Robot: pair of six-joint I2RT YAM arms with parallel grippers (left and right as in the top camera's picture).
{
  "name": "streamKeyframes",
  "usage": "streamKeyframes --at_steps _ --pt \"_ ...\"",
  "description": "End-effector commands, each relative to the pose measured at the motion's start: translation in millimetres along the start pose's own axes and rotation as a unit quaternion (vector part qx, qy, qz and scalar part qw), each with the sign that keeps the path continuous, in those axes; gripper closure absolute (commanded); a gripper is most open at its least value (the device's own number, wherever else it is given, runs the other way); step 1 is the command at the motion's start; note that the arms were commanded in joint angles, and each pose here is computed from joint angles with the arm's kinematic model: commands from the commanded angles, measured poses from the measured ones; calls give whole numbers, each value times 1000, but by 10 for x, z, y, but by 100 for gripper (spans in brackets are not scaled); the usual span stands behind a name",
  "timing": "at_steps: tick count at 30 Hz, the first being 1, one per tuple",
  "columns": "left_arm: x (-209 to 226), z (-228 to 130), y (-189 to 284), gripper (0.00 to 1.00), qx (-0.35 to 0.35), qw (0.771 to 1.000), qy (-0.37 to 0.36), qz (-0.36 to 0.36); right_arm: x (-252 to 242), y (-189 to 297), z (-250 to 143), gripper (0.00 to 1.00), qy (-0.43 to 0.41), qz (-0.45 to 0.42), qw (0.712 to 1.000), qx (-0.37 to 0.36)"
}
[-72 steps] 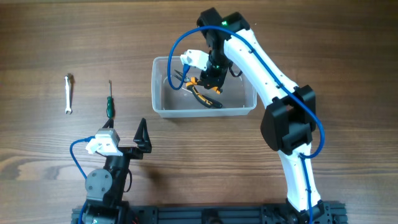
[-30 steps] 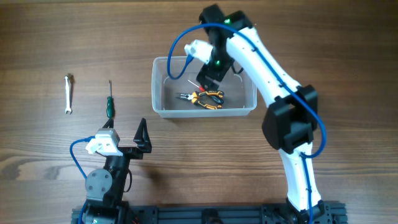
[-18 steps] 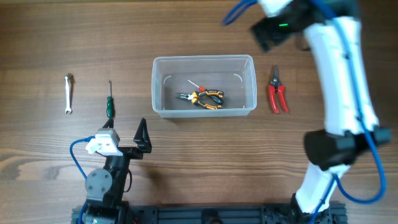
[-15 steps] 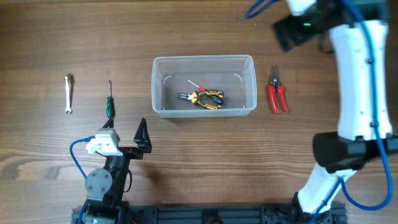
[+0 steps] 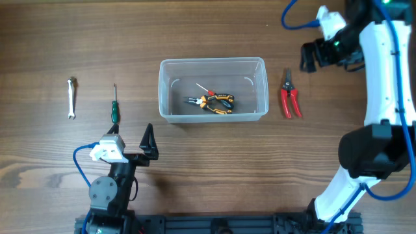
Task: Pack container
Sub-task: 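Move the right gripper over the red-handled pruning shears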
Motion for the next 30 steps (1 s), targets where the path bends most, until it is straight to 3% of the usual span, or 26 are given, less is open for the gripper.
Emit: streamKeyframes --at_steps 1,9,21,30 --pt "32 3 0 0 -4 1000 -10 8 19 -389 -83 0 -14 17 999 28" --pt "32 3 0 0 -4 1000 -10 8 -211 -775 -135 0 -84 -4 996 24" --pt "32 3 0 0 -4 1000 -10 8 -266 -1407 -522 0 -32 -25 997 71" --pt "32 3 0 0 -4 1000 -10 8 -303 -1491 -439 0 -35 -33 998 47"
Point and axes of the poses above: each gripper's point midway between its finger pads, its own y axis back along the fingers, its own x axis along the line the jaws close on, z = x × y, the point moved 2 cm from there along y, back along the fingers
